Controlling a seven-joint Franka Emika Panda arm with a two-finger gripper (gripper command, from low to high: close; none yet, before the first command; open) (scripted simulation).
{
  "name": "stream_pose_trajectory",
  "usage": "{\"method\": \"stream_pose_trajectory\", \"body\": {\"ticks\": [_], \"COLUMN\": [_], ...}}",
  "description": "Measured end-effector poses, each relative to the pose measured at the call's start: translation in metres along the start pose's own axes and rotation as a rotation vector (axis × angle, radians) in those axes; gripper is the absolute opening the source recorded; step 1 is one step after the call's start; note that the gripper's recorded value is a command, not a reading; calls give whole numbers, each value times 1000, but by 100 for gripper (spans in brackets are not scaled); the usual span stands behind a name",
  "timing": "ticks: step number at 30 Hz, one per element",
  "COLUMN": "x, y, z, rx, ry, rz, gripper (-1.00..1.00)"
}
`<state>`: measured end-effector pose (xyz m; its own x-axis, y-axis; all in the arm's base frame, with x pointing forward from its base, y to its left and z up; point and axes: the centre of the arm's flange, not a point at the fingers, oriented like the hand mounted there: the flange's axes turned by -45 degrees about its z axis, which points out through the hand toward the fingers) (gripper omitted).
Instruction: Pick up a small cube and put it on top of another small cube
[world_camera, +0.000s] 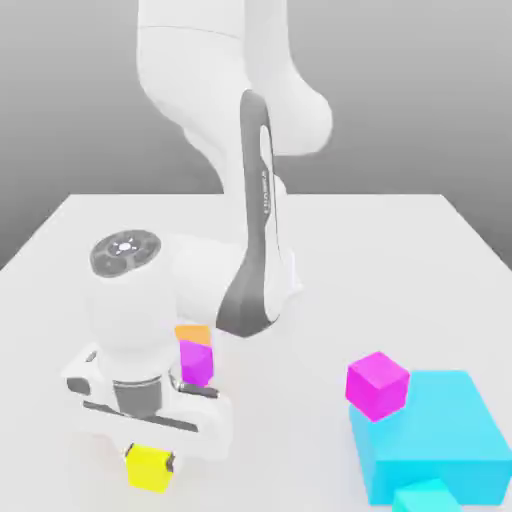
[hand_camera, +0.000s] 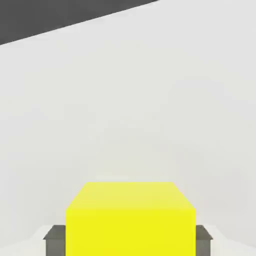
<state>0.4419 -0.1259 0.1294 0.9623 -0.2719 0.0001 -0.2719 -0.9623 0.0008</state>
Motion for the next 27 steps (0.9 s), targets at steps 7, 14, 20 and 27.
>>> {"method": "stream_pose_trajectory", "body": {"ticks": [7, 14, 20, 27], "x": [0, -44, -110, -116], "y": [-1, -167, -246, -252], "z": [-52, -132, -181, -136], "rx": [1, 42, 9, 2], "ry": [0, -7, -2, 0], "rz": [-1, -447, -746, -771], "gripper": [-100, -100, -100, 100]}}
